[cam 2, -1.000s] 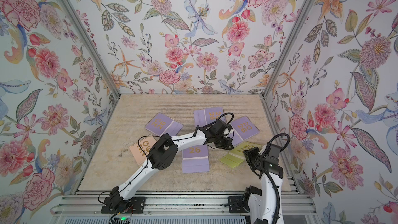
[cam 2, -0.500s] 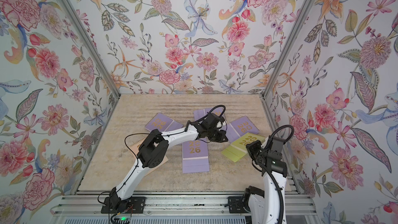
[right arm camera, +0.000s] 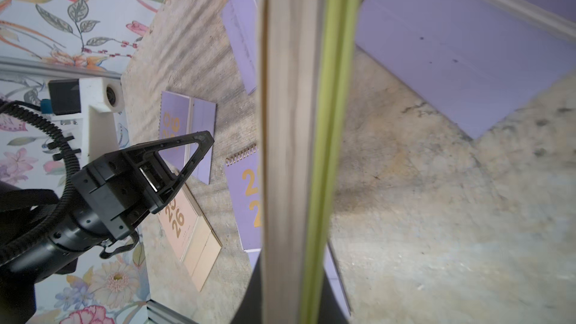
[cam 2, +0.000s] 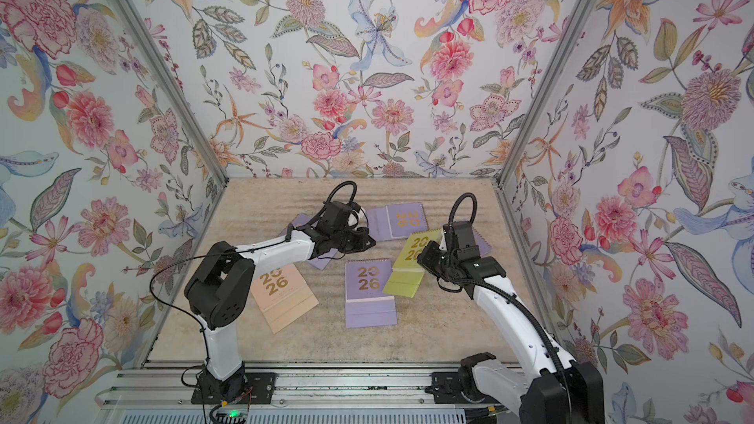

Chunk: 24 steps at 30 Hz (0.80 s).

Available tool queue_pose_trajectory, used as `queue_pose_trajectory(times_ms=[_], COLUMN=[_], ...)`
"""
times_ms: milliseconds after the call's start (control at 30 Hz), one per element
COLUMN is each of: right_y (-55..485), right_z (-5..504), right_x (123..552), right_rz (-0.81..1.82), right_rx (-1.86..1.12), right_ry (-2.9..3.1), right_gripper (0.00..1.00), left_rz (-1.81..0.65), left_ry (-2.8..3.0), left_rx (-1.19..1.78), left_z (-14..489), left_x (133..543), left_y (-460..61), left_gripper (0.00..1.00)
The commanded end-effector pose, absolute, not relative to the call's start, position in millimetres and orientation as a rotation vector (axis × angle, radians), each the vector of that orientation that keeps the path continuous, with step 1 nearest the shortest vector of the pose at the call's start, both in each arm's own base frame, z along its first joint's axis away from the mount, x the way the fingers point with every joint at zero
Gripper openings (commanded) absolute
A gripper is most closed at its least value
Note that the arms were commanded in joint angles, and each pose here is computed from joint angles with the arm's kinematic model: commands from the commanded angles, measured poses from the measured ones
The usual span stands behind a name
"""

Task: Stack the calendars
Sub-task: Place the calendar at the calendar.

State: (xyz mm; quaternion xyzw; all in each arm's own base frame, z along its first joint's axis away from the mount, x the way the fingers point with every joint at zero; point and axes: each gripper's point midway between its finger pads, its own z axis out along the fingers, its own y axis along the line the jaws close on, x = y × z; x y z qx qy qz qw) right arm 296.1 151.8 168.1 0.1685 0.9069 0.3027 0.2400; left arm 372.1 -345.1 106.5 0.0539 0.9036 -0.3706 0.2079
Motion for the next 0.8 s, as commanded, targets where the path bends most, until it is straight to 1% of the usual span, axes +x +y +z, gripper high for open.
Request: queue_pose_trajectory(times_ms=[0,200,367,600,767], right_y=[190.9,236.6,262.7,274.0,274.0], right_z=[201.2,201.0,187.5,171.4,152.7], right_x=[315.8,308.1,290.8,269.3,260.0], right_rz=[0.950,1.122,1.238,1.348,1.361], right_rx=[0.272,0.108,-0.005,-0.111,-0.146], right_ry=[2.372,2.364,2.410,2.466,2.508], right_gripper=[0.00,0.00,0.00,0.00,0.00], left_rz=[-0.995,-0.935,-0.922,-0.887,-0.876], left_ry=[2.476,2.513,2.558,2.589,2.599], left_rx=[0.093,0.023,-0.016,-0.046,-0.071], left_z=[116.3,97.4,75.3,60.6,53.9], left_x=[369.6,346.9,327.2,318.0,314.3], left_y=[-317.6,-278.9,-265.3,-255.9,-252.0], left_gripper=[0.00,0.00,0.00,0.00,0.00])
